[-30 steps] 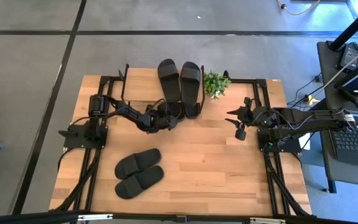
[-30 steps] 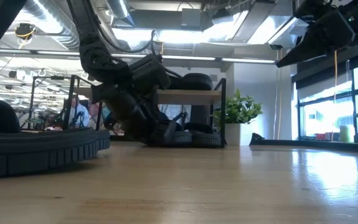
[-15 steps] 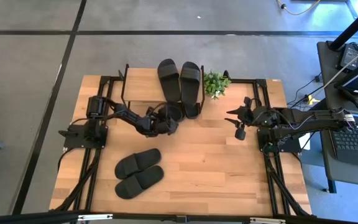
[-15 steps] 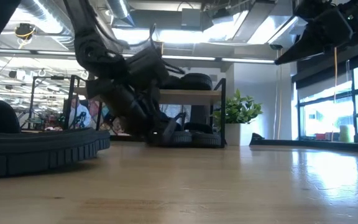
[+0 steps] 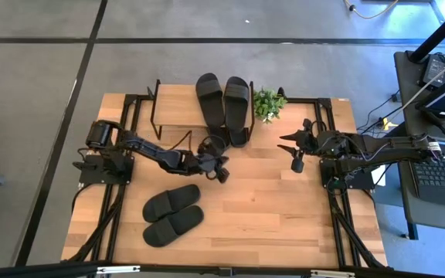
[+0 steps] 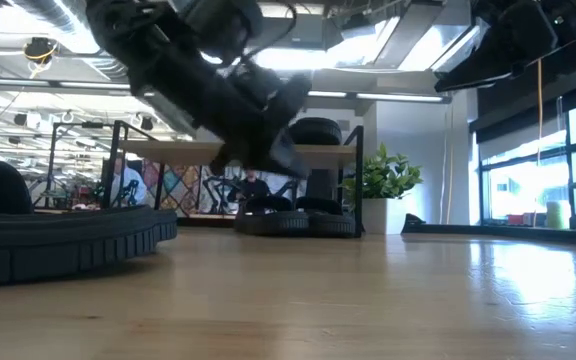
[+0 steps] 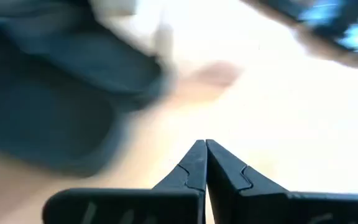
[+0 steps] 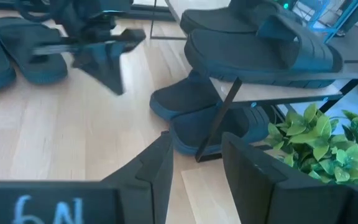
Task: Pick and place slides into the shelf
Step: Put the black slide under the shelf
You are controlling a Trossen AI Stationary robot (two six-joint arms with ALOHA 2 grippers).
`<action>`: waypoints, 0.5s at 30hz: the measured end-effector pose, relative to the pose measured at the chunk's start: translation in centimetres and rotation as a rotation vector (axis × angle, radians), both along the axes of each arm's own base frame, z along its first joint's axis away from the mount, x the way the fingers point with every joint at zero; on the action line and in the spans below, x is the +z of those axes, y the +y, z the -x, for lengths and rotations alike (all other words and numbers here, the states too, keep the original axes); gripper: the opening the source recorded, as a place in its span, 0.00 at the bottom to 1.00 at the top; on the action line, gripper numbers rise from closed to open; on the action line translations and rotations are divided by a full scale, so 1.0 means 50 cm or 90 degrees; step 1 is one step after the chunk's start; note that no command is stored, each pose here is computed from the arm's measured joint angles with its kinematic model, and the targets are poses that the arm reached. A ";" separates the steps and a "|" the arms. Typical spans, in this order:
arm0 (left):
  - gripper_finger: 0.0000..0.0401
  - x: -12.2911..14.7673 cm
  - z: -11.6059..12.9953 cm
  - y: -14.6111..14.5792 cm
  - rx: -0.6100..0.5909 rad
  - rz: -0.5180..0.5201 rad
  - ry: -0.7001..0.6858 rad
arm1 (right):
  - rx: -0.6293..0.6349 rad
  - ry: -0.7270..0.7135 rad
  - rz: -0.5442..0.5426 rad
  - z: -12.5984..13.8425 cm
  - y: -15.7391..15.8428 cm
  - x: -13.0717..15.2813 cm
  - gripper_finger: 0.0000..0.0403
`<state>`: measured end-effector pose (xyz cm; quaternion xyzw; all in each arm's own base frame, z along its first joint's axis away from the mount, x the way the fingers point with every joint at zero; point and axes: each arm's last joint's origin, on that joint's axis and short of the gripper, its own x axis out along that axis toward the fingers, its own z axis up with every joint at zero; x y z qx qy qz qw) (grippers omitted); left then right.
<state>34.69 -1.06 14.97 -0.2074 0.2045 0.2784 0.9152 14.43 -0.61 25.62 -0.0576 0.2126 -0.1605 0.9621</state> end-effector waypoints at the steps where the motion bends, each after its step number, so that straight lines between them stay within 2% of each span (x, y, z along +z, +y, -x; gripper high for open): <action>1: 0.00 0.003 -0.005 -0.002 -0.025 0.007 -0.018 | 0.001 -0.002 0.001 0.000 0.000 0.001 0.34; 3: 0.00 -0.005 -0.016 -0.001 -0.033 0.008 -0.039 | 0.001 -0.004 0.001 0.000 0.000 0.001 0.34; 12: 0.00 -0.056 -0.014 0.025 0.036 -0.049 0.030 | 0.001 -0.004 0.001 0.000 0.000 0.001 0.34; 15: 0.00 -0.067 -0.015 0.038 0.048 -0.049 0.039 | 0.001 -0.004 0.001 0.000 0.000 0.001 0.34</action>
